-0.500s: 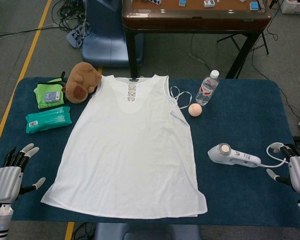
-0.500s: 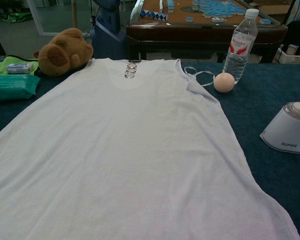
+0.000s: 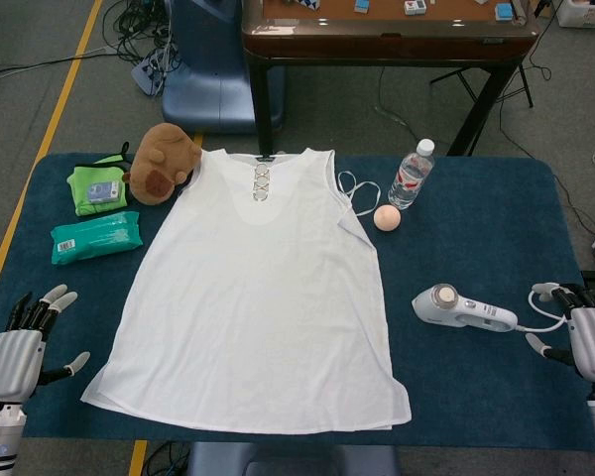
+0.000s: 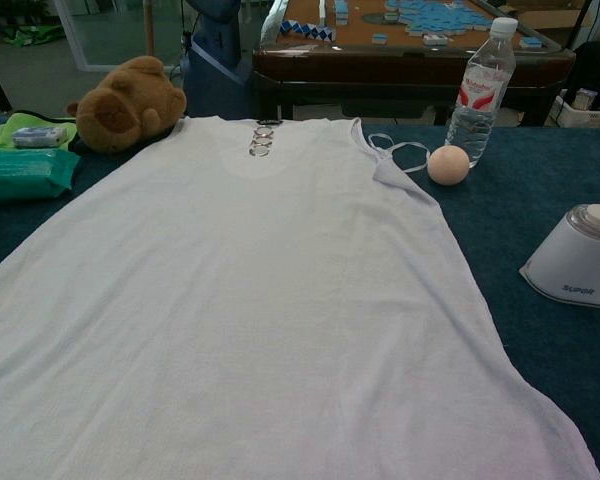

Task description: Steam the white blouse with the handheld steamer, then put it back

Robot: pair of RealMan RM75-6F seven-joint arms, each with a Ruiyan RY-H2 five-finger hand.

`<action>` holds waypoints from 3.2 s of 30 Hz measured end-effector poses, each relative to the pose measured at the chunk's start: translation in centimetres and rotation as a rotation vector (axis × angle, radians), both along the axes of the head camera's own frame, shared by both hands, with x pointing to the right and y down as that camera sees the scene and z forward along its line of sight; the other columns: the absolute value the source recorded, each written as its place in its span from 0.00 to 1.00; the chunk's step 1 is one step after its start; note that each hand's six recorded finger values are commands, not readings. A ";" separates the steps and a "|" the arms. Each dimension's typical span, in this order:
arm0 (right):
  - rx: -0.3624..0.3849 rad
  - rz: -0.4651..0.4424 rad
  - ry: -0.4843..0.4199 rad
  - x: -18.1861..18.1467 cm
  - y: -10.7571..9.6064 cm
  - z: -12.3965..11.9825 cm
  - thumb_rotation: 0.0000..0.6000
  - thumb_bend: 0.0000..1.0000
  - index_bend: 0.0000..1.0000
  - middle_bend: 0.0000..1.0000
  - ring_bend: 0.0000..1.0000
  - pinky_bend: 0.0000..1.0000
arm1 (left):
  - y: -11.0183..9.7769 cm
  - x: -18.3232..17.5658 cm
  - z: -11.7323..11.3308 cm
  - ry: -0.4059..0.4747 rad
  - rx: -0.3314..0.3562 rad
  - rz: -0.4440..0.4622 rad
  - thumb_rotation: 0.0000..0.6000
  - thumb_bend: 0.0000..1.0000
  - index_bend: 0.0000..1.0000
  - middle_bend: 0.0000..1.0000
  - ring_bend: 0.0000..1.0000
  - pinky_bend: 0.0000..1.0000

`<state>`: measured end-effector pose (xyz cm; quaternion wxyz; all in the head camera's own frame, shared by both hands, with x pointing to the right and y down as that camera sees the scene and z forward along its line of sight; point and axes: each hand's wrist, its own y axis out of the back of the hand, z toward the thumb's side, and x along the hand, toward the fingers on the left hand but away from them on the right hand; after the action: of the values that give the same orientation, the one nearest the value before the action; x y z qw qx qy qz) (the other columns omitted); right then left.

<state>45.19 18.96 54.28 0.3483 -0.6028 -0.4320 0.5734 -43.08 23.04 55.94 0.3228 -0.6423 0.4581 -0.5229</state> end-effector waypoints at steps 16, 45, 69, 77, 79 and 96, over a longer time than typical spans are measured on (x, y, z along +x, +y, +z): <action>-0.112 0.015 0.063 -0.1 -0.6 3.1 1.00 0.04 0.31 0.40 0.24 0.32 | 0.3 0.3 0.5 0.007 -0.020 0.010 1.00 0.14 0.16 0.10 0.12 0.00; -0.282 0.002 0.086 -1.3 -2.5 11.4 1.00 0.14 0.38 0.40 0.24 0.32 | 0.5 0.0 0.6 0.010 -0.027 0.008 1.00 0.14 0.17 0.10 0.12 0.00; -0.348 0.003 0.082 -2.1 -2.7 14.9 1.00 0.35 0.50 0.43 0.25 0.32 | 0.7 -0.5 0.6 0.004 -0.027 -0.004 1.00 0.14 0.17 0.10 0.12 0.00; -0.343 -0.008 0.077 -2.7 -2.9 15.5 1.00 0.44 0.55 0.47 0.29 0.32 | 0.8 -0.8 0.7 -0.001 -0.029 -0.012 1.00 0.14 0.17 0.10 0.12 0.00; -0.341 -0.011 0.077 -2.8 -3.0 15.6 1.00 0.44 0.56 0.49 0.30 0.32 | 0.9 -0.9 0.7 0.000 -0.030 -0.013 1.00 0.14 0.17 0.10 0.12 0.00; -0.285 0.004 -0.025 -3.5 -3.4 16.5 1.00 0.49 0.71 0.67 0.48 0.39 | 0.9 -1.1 0.6 -0.007 -0.029 -0.017 1.00 0.14 0.17 0.10 0.12 0.00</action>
<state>41.68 15.56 70.74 0.2527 -0.6523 -0.3519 0.6220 -44.22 23.96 56.56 0.3107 -0.6411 0.4548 -0.5344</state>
